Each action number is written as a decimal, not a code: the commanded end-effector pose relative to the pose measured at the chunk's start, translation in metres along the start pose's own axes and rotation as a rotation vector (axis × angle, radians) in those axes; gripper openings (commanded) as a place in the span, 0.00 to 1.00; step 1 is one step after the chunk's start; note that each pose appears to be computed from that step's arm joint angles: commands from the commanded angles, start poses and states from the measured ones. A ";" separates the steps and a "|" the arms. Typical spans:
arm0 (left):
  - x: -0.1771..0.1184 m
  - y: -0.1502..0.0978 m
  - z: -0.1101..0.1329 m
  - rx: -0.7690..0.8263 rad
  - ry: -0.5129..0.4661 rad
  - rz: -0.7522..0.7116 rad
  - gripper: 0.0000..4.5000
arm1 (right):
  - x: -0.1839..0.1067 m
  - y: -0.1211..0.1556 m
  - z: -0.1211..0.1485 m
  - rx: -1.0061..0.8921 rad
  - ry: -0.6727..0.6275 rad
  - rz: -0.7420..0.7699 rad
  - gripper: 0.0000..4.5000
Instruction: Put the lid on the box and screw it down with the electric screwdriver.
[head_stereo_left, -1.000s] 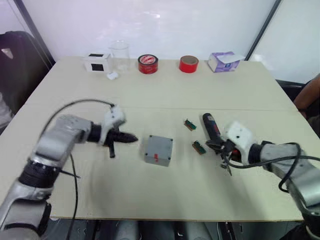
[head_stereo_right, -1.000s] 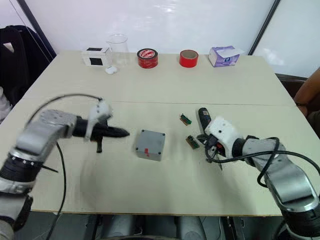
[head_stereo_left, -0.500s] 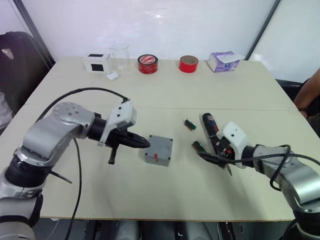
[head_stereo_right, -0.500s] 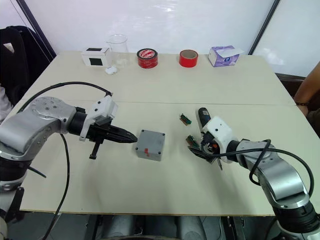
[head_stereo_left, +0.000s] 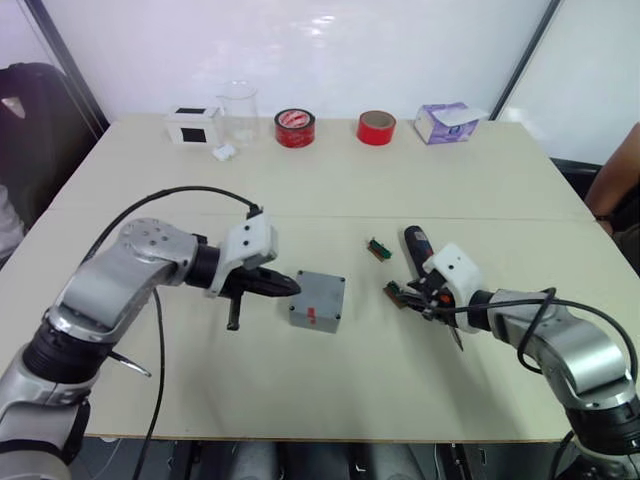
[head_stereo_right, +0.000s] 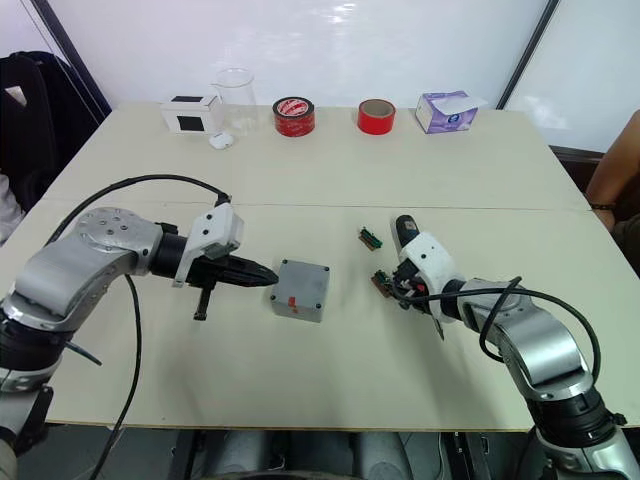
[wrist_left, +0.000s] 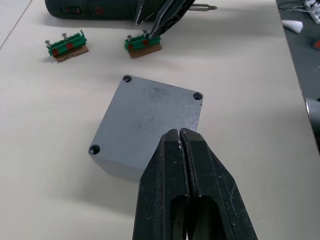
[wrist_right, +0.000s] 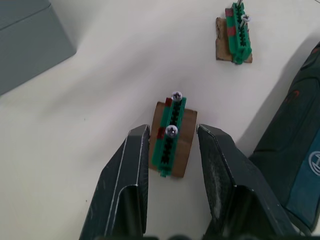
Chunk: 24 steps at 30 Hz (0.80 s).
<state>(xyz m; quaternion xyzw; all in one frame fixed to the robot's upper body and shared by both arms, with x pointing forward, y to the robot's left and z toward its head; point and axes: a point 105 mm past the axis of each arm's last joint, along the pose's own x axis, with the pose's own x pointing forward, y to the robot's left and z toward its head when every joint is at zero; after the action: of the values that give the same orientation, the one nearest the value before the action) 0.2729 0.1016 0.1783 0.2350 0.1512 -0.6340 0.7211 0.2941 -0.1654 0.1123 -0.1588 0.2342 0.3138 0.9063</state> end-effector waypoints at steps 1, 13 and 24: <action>-0.003 0.000 0.008 0.040 -0.013 0.017 0.00 | -0.001 -0.002 0.009 -0.010 -0.032 -0.013 0.34; -0.002 0.002 0.008 0.041 -0.011 0.031 0.00 | 0.001 -0.003 0.004 -0.027 -0.011 -0.025 0.03; -0.004 0.009 0.011 -0.004 -0.067 0.063 0.00 | -0.008 -0.005 0.023 -0.030 -0.089 -0.029 0.03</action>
<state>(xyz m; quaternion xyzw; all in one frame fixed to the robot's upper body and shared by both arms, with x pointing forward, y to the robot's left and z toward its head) 0.2781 0.0986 0.1787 0.2274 0.1397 -0.6240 0.7344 0.2979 -0.1661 0.1134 -0.1540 0.2295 0.3075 0.9105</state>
